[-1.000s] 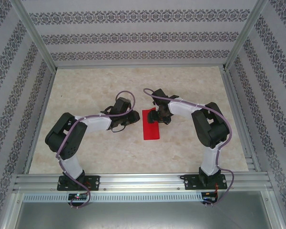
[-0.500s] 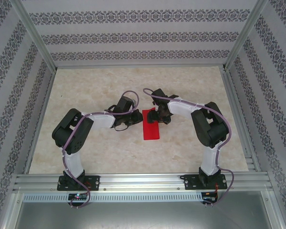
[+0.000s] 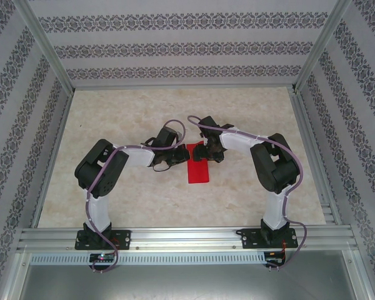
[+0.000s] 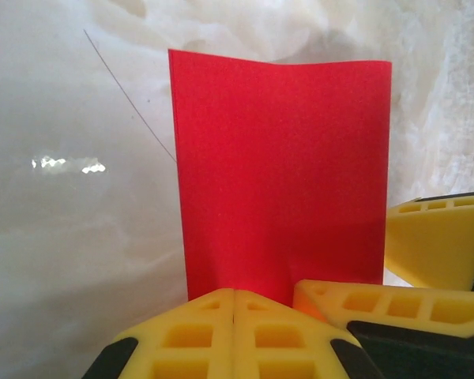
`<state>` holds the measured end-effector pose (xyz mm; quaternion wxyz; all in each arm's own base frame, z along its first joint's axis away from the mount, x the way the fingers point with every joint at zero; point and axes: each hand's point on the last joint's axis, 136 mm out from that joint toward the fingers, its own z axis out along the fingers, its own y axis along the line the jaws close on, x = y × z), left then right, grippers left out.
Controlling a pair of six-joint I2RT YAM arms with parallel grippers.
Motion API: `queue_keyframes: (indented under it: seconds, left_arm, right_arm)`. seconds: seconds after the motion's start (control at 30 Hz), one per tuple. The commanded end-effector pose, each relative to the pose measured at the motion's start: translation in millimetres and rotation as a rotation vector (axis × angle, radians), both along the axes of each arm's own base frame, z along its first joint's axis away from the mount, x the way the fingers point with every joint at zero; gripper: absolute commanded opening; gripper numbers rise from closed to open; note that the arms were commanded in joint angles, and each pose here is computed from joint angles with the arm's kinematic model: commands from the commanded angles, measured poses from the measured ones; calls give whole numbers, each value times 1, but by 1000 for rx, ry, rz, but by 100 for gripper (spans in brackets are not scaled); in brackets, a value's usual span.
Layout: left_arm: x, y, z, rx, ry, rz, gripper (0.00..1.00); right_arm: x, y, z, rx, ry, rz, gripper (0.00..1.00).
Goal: Fold a paper plane with a square sheet of paper (pick it up from the middle)
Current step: Hold the square sheet of paper at the center of the table.
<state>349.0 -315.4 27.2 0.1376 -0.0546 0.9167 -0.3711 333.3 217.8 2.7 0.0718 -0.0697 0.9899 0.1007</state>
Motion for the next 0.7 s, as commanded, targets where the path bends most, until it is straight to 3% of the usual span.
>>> queue_keyframes:
  seconds: [0.0, 0.17, 0.47, 0.67]
  left_arm:
    - [3, -16, 10, -35, -37, -46, 0]
    - [0, -14, -1, -9, -5, -50, 0]
    - [-14, 12, -37, 161, 98, -23, 0]
    - [-26, 25, -58, 230, 161, -20, 0]
  right_arm:
    - [-40, -22, -85, -107, 178, 12, 71]
    - [-40, -22, -85, -106, 179, 9, 71]
    - [-35, -18, -74, -79, 160, 0, 71]
    - [-8, -11, -17, 29, 40, -61, 72]
